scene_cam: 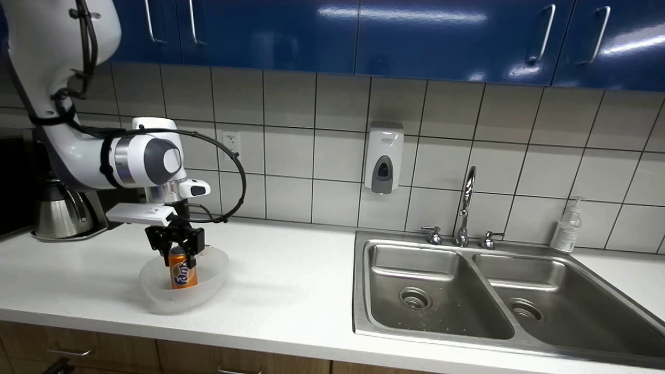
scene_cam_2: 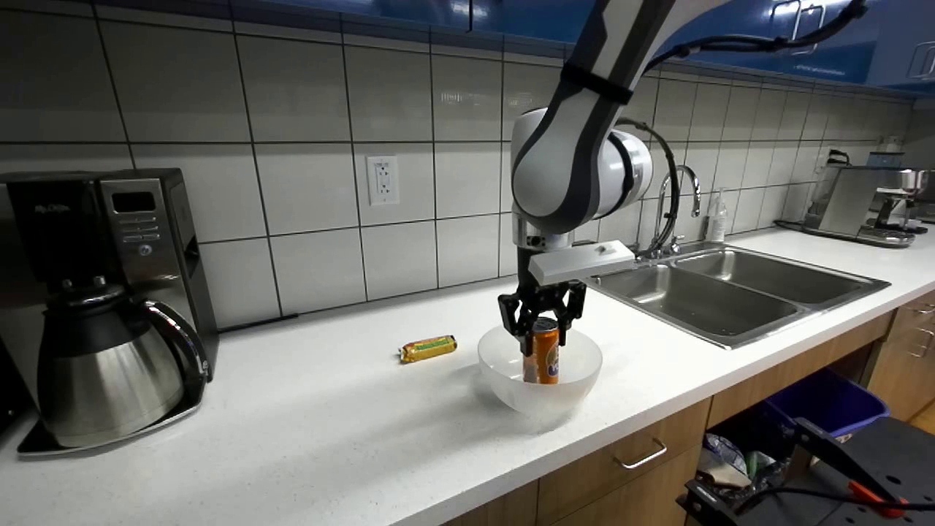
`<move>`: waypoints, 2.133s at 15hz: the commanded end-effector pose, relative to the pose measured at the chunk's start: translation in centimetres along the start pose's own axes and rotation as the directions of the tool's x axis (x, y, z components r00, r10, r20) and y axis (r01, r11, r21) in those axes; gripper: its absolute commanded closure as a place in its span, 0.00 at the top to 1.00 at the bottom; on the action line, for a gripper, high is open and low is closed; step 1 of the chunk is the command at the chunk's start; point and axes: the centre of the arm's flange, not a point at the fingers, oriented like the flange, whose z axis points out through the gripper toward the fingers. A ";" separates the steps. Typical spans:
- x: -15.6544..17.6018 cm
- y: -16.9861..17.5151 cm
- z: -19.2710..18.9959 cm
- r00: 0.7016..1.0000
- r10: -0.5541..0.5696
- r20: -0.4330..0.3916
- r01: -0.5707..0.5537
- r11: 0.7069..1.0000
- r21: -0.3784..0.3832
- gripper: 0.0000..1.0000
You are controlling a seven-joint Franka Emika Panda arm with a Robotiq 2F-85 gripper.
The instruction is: Put the can into the bowl
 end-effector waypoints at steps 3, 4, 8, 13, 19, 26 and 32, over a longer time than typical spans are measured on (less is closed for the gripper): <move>2.1 -0.6 0.9 1.000 -0.008 0.004 0.008 1.000 0.009 0.38; 2.3 -0.6 1.0 1.000 -0.002 0.006 0.002 1.000 0.005 0.38; 2.7 -0.5 1.1 1.000 0.002 0.016 -0.002 1.000 0.001 0.94; 2.7 -0.4 -0.1 1.000 0.012 0.010 -0.012 1.000 -0.010 1.00; 2.2 0.5 -3.2 0.999 0.043 0.004 -0.043 0.999 -0.006 1.00; -0.5 1.0 -5.3 0.998 0.068 -0.007 -0.068 0.998 0.019 1.00; -0.7 1.0 -4.4 0.997 0.072 0.001 -0.072 0.997 0.024 1.00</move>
